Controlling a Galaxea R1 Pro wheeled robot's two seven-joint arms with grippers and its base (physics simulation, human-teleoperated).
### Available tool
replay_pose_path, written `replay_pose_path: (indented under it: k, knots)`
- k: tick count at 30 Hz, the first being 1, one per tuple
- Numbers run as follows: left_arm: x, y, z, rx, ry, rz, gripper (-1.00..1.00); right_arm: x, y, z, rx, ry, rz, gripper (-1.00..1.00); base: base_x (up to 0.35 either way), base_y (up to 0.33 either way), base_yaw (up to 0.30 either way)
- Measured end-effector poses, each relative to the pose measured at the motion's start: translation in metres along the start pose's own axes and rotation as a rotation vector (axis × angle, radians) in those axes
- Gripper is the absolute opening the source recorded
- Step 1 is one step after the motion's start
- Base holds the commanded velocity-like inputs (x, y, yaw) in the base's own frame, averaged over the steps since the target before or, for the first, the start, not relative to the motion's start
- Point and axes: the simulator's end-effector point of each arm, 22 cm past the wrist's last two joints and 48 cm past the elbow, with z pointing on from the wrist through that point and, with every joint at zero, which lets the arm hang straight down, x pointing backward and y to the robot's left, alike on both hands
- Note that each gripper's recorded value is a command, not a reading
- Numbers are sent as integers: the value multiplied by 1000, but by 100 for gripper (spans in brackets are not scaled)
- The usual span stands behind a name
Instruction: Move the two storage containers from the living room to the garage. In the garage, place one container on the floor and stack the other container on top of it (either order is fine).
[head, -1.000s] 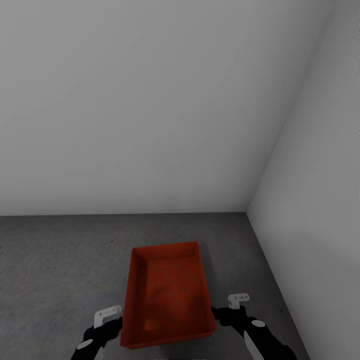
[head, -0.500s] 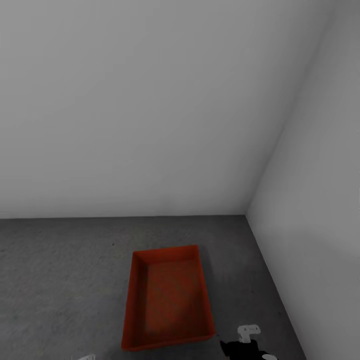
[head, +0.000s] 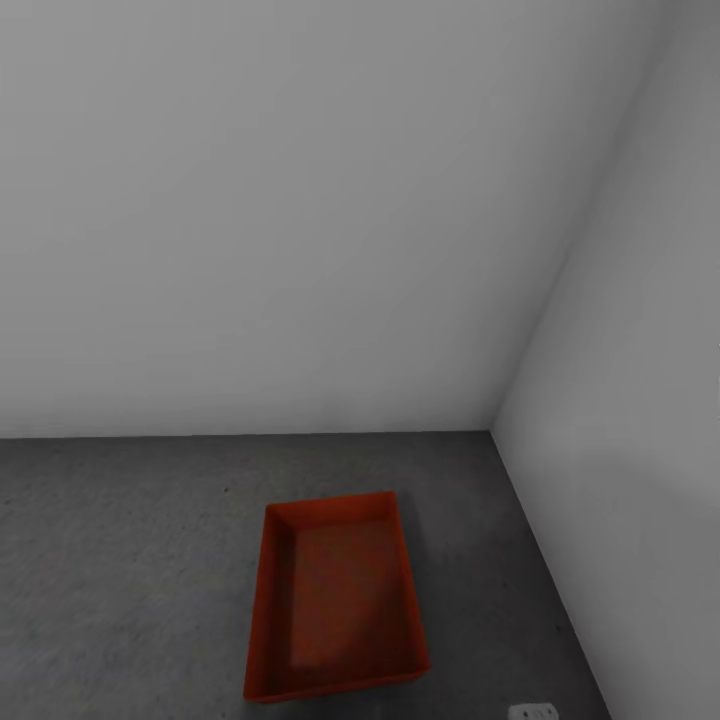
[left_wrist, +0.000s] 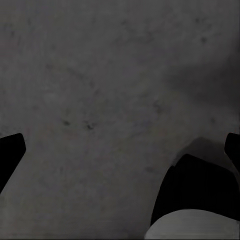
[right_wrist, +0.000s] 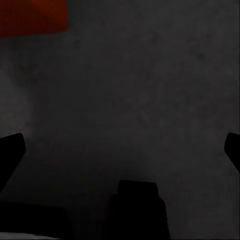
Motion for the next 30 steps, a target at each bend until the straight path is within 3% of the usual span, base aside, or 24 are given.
replay_pose_path:
  k: [11,30]
  knots:
    - [35,-4,-7,4,71,15,100,7,-6,-2,9,15,1,100,0,0,0]
    - [20,-13,-40,61,73,8,100,11,1,-36,19,41,7,100,-2,0,0]
